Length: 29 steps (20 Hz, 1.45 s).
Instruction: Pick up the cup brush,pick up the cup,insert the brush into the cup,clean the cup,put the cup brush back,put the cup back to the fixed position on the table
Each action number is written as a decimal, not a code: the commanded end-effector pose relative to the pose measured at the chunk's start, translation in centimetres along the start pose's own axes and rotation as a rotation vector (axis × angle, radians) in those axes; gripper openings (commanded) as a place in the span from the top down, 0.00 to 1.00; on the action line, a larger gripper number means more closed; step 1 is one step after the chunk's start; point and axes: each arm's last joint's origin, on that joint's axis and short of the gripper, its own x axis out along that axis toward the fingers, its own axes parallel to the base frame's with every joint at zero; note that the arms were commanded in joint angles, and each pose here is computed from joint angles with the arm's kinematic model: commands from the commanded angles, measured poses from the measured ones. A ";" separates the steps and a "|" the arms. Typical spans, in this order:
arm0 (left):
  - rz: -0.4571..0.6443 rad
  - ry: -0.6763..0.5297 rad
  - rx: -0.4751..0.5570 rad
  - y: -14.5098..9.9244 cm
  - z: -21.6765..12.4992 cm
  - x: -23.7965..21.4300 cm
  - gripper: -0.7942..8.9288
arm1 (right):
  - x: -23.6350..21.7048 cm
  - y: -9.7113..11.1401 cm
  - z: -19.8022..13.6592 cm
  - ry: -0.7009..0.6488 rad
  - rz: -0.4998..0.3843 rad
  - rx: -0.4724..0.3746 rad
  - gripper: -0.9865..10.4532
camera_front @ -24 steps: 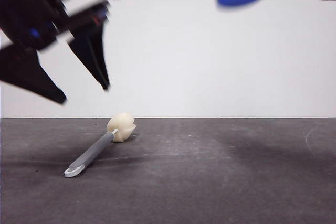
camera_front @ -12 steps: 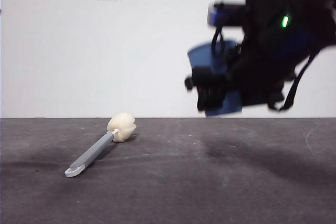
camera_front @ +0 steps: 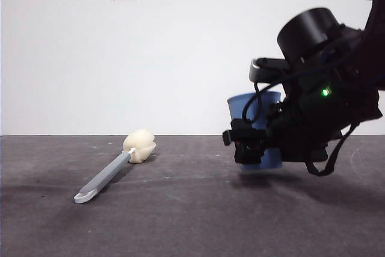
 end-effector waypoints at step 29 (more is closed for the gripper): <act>0.015 0.039 0.010 0.1 -0.4 0.0 0.53 | -2.9 -1.1 -0.4 0.294 -0.002 -0.016 0.44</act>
